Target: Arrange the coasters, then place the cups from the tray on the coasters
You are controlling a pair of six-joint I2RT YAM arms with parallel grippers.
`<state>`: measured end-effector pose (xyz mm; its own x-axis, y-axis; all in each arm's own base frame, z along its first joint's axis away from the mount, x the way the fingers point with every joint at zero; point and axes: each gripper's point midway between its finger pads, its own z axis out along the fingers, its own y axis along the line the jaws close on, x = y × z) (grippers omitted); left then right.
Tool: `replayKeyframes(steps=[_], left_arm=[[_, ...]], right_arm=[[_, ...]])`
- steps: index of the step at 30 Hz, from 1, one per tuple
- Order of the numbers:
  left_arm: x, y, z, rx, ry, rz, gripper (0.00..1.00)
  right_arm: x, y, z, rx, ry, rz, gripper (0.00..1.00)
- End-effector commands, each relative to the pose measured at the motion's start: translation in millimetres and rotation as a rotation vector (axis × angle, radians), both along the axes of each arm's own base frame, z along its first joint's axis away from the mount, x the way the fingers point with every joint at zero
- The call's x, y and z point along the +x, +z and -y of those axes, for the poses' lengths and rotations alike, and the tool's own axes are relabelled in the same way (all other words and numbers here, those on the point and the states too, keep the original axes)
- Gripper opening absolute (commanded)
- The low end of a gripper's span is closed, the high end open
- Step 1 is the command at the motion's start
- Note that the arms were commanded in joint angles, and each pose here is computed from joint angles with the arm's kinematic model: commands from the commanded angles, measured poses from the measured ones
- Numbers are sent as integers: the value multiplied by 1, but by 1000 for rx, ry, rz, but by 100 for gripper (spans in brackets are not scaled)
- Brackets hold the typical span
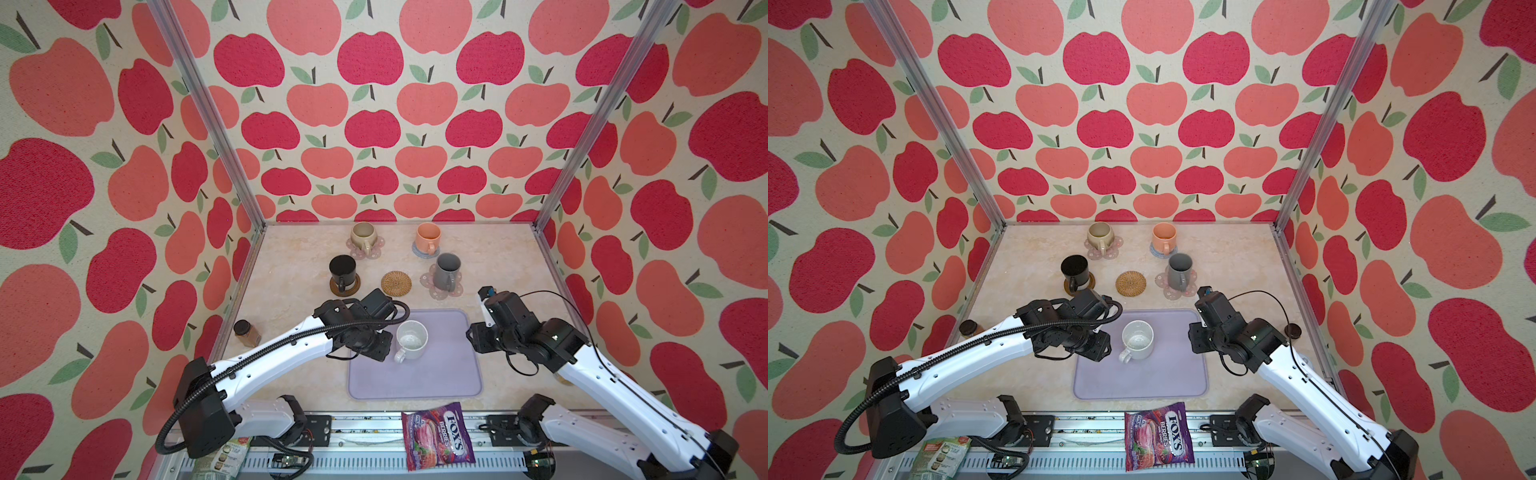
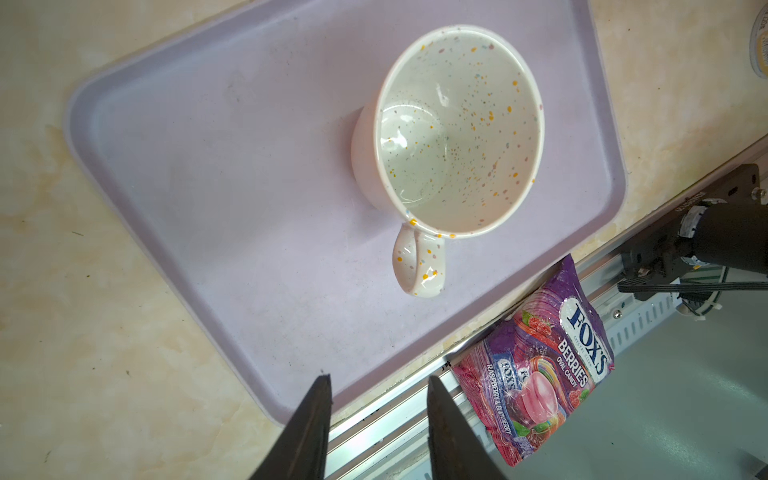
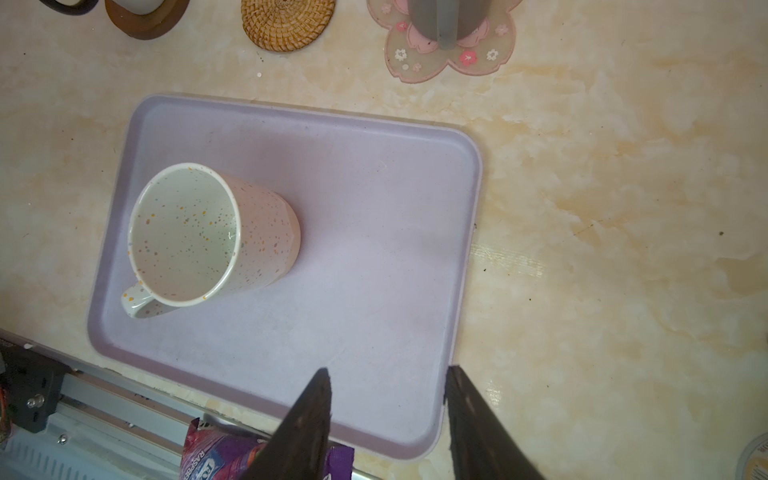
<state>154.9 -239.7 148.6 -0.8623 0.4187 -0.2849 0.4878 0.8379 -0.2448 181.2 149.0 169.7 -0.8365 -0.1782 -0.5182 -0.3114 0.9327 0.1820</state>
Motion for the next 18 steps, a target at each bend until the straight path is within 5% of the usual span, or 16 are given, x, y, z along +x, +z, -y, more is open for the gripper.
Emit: replayKeyframes(steps=[1,18], left_arm=[[-4,-7,3,20,-67,18,41],[-5,-40,35,37,-107,-22,43]], right_arm=[[-4,-5,13,-29,-33,-11,49],[-5,-8,16,-17,-57,-11,54]])
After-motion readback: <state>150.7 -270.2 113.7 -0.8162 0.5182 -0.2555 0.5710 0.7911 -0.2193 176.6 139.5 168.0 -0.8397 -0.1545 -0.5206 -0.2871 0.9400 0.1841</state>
